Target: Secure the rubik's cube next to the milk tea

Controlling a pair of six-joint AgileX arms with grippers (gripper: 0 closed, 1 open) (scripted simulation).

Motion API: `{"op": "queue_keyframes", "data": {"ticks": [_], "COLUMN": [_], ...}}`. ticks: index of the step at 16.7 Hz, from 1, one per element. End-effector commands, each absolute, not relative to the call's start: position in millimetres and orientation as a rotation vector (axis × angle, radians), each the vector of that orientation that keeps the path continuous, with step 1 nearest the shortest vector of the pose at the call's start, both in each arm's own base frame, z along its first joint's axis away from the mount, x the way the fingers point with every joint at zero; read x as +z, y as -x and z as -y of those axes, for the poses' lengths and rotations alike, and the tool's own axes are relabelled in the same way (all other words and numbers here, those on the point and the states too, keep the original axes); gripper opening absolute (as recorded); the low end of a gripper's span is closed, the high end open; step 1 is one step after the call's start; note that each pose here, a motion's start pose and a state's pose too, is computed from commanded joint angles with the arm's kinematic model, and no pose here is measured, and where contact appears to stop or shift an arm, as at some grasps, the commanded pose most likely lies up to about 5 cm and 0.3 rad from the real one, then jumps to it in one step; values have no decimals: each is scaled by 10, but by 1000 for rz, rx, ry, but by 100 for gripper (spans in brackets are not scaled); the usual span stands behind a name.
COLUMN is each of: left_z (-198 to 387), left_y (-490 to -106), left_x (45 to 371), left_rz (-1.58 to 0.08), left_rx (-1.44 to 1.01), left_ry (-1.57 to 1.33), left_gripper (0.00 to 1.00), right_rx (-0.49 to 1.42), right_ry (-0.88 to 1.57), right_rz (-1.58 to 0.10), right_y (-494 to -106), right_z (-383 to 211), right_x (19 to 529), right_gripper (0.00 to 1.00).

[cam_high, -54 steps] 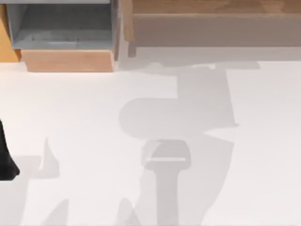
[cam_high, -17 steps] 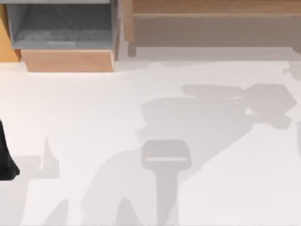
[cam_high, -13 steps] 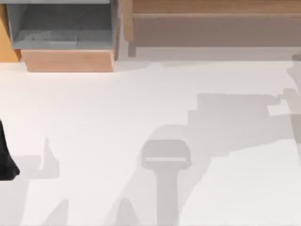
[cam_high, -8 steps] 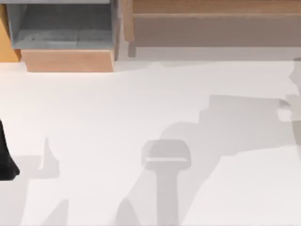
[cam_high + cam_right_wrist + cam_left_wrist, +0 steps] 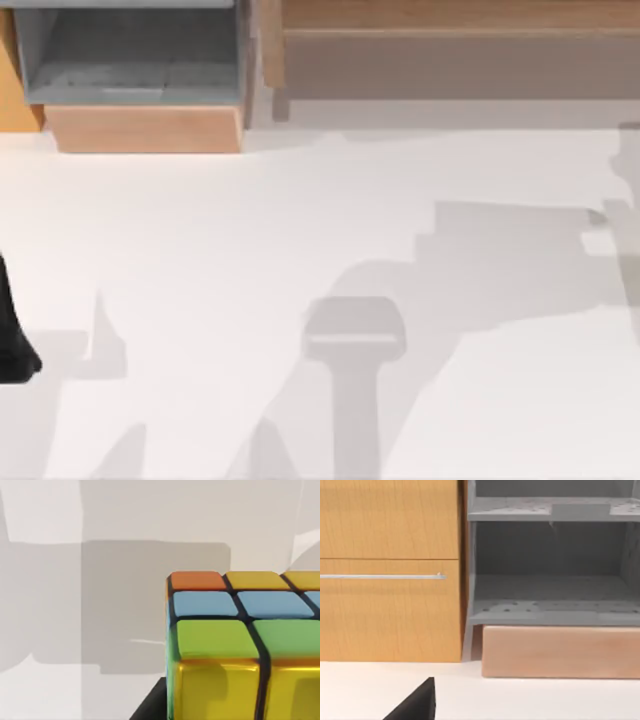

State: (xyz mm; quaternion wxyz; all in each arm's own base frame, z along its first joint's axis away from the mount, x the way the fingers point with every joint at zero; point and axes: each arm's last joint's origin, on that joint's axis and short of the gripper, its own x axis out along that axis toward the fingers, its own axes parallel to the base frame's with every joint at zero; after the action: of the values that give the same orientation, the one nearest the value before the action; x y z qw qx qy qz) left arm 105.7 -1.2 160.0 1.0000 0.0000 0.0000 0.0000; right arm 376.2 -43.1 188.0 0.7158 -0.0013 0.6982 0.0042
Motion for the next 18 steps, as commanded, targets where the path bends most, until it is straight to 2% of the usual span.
{"op": "queue_keyframes", "data": {"ticks": [10, 18], "left_z": [12, 12], "left_y": [-1057, -1057], "left_x": [1600, 1600], "left_rz": [0, 0], "left_rx": [0, 0], "left_ry": [0, 0], "left_gripper": [100, 100], "right_rx": [14, -9], "right_ry": [15, -4], "right_rz": [-1500, -1568], "right_y": [-3790, -3754], "right_z": [400, 503], "right_x": [1904, 1649], "right_gripper": [0, 0]}}
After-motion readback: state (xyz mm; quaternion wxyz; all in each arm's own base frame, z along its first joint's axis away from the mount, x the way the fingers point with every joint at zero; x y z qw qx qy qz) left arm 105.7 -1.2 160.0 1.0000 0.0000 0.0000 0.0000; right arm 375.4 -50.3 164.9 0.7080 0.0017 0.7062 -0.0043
